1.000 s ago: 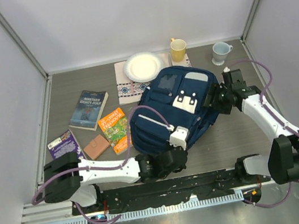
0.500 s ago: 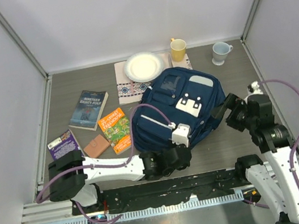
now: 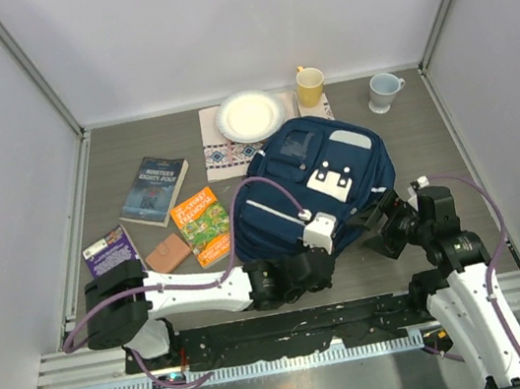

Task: Pack the student bag
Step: Unzip the student bag at the center of the board.

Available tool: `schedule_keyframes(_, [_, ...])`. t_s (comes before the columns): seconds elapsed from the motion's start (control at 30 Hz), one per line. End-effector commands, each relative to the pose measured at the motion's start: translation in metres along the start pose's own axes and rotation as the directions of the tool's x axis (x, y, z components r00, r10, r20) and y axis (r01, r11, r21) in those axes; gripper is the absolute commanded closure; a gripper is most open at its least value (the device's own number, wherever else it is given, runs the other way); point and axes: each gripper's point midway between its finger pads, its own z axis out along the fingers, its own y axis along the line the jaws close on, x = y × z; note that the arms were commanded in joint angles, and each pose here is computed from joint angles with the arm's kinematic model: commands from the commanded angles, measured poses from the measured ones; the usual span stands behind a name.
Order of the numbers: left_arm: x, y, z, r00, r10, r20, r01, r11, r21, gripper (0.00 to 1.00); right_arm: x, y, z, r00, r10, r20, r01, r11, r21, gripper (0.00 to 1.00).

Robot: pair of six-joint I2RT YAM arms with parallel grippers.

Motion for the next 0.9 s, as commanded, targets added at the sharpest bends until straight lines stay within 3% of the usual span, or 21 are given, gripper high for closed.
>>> schedule_keyframes(0.0, [-0.058,-0.038,-0.013,0.988,-0.067,0.142,0.048,0.990,0.132,1.00,-0.005,0.017,0.011,0.999,0.039,-0.024,-0.041,0.996,-0.084,0.14])
schedule_keyframes(0.17, [-0.066,-0.045,-0.016,0.987,-0.055,0.152,0.031,0.987,0.156,1.00,-0.010,0.023,0.023,0.996,0.076,-0.036,-0.080,0.988,-0.132,0.30])
schedule_keyframes(0.33, [-0.071,-0.045,-0.019,0.986,-0.037,0.160,0.012,0.988,0.156,1.00,-0.015,0.020,0.022,0.998,0.054,-0.013,-0.055,0.994,-0.089,0.36])
schedule_keyframes(0.4, [-0.072,-0.047,-0.021,0.986,-0.030,0.164,0.002,0.986,0.167,1.00,-0.013,0.018,0.025,0.997,0.070,-0.021,-0.072,0.993,-0.096,0.59])
schedule_keyframes(0.43, [-0.073,-0.049,-0.022,0.986,-0.027,0.166,-0.002,0.985,0.173,1.00,-0.014,0.019,0.026,0.997,0.074,-0.018,-0.076,0.991,-0.106,0.79])
schedule_keyframes(0.53, [-0.068,-0.045,-0.021,0.988,-0.002,0.152,-0.022,0.987,0.160,1.00,-0.017,0.018,0.027,0.997,0.073,-0.001,-0.073,0.991,-0.108,0.93])
schedule_keyframes(0.6, [-0.063,-0.040,-0.022,0.991,0.010,0.136,-0.031,0.988,0.148,1.00,-0.025,0.019,0.025,0.998,0.057,0.041,-0.053,0.995,-0.087,0.99])
schedule_keyframes(0.87, [-0.008,0.020,-0.036,1.000,0.031,-0.001,-0.031,0.999,-0.007,1.00,-0.073,0.034,0.018,0.976,-0.066,0.208,0.060,0.998,0.038,0.99])
